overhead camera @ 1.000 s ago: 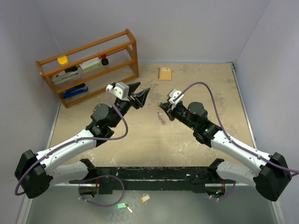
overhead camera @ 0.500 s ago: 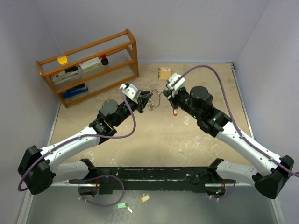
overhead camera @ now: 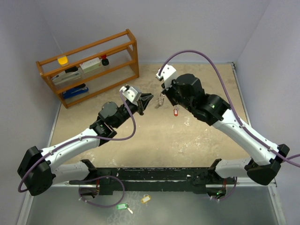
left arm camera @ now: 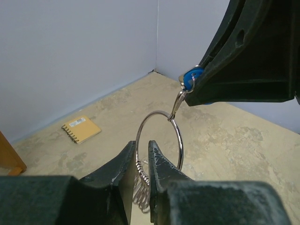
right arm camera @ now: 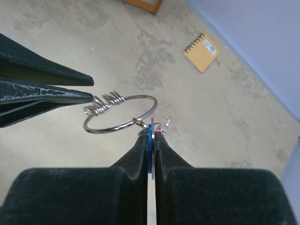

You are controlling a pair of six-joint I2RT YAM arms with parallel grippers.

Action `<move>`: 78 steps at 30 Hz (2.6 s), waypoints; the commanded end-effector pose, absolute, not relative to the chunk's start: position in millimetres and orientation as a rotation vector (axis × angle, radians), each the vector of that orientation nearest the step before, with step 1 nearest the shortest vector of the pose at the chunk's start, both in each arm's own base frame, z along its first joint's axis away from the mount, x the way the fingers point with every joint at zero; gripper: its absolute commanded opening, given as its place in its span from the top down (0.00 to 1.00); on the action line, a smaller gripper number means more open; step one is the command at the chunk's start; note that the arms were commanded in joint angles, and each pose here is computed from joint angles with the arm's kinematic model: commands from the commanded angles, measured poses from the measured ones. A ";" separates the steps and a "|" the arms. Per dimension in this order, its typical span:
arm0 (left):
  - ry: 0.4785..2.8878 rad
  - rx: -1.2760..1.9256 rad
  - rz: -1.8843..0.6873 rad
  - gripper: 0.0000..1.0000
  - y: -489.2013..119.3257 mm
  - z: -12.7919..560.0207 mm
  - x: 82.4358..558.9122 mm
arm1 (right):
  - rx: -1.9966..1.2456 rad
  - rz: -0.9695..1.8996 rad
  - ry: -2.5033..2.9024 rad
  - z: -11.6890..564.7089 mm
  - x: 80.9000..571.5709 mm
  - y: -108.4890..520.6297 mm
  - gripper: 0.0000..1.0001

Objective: Remove the keys from the keyring

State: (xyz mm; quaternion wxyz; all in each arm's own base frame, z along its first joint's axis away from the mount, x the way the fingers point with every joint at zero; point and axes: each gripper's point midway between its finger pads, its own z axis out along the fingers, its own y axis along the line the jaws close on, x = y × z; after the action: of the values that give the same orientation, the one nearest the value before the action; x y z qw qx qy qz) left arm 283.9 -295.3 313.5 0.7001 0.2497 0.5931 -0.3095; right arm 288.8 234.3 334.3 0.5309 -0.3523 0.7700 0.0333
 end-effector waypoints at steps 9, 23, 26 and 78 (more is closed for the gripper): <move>1.159 0.558 -0.775 0.78 -305.4 359.7 273.0 | -0.819 -0.153 1.811 383.2 277.5 218.3 1.00; 0.963 0.642 -0.865 0.67 -313.9 383.1 244.8 | -0.875 -0.169 1.767 384.6 270.4 234.3 1.00; 0.934 0.647 -0.863 0.56 -313.3 381.3 242.4 | -0.889 -0.181 1.765 387.1 269.0 233.5 1.00; 0.900 0.502 -0.784 0.32 -319.9 359.4 263.9 | -0.923 -0.212 1.768 377.1 264.1 249.5 1.00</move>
State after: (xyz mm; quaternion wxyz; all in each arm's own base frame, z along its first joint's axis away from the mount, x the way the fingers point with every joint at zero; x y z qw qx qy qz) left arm 264.8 -321.6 338.7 0.7771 0.2472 0.4460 -0.3689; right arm 265.4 247.6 361.8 0.5121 -0.4064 0.7493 -0.1054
